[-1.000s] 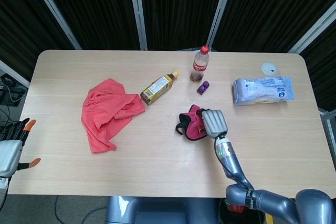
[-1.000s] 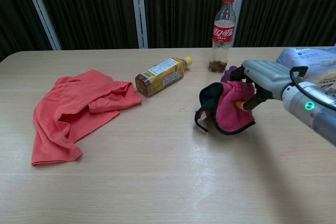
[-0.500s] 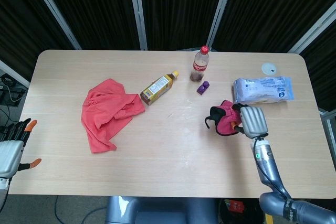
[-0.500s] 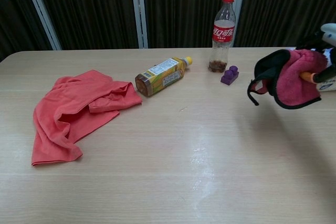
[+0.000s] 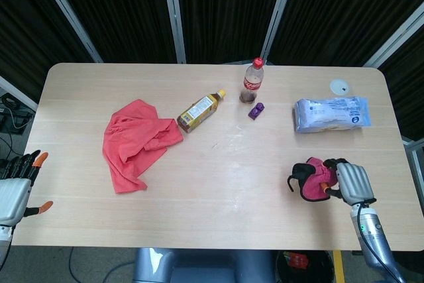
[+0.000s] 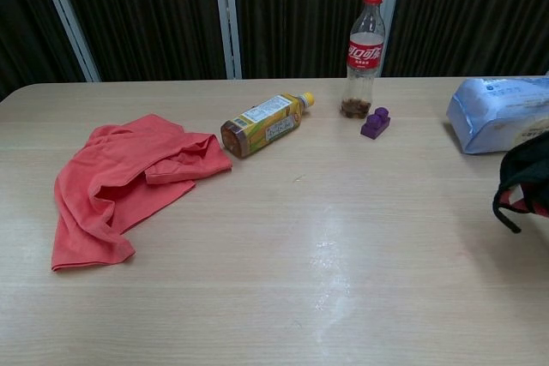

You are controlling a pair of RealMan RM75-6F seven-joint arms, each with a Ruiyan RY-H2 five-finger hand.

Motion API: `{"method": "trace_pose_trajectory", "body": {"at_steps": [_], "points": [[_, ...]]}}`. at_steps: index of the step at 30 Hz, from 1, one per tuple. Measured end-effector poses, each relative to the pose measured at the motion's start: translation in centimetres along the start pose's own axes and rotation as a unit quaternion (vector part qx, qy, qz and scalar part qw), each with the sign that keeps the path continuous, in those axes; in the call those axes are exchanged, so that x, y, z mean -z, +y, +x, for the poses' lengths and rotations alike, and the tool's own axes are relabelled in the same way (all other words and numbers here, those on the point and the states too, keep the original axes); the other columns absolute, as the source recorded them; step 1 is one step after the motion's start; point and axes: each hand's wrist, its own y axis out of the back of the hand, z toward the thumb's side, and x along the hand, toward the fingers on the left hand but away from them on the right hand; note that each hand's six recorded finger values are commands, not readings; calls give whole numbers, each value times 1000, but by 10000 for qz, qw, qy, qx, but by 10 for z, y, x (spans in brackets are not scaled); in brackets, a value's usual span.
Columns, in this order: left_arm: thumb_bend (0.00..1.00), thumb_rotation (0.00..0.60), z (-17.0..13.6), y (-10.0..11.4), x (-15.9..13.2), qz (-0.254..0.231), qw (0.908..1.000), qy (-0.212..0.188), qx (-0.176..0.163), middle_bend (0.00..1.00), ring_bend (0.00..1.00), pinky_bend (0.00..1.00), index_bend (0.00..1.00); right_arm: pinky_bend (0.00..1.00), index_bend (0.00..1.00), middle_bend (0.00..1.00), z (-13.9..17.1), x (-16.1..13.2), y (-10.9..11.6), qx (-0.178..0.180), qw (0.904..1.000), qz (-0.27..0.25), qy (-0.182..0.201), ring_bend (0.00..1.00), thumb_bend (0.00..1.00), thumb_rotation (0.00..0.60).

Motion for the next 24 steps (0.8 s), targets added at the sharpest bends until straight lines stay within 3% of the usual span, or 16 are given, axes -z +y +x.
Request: {"method": "trace_pose_trajectory", "body": {"at_steps": [3,6,13,24], "points": [[0,600,0,0,0,16,10000,-7,-28,0,0,0,37,175,146,5,0,6,-3,-159,9998,8,-91,0,51,600],[0,600,0,0,1,20,10000,19,-24,0,0,0,37,126,99,0,-2,9,-1,-130,9996,195,-134,0,45,600],[0,600,-1,1,0,-20,10000,31,-49,0,0,0,37,123,76,0,0,12,13,210,9976,636,-202,0,45,600],[0,600,-6,6,-2,-175,9994,13,-296,0,0,0,0,70,0,0,40,5,32,757,9899,1147,351,0,45,600]]}}
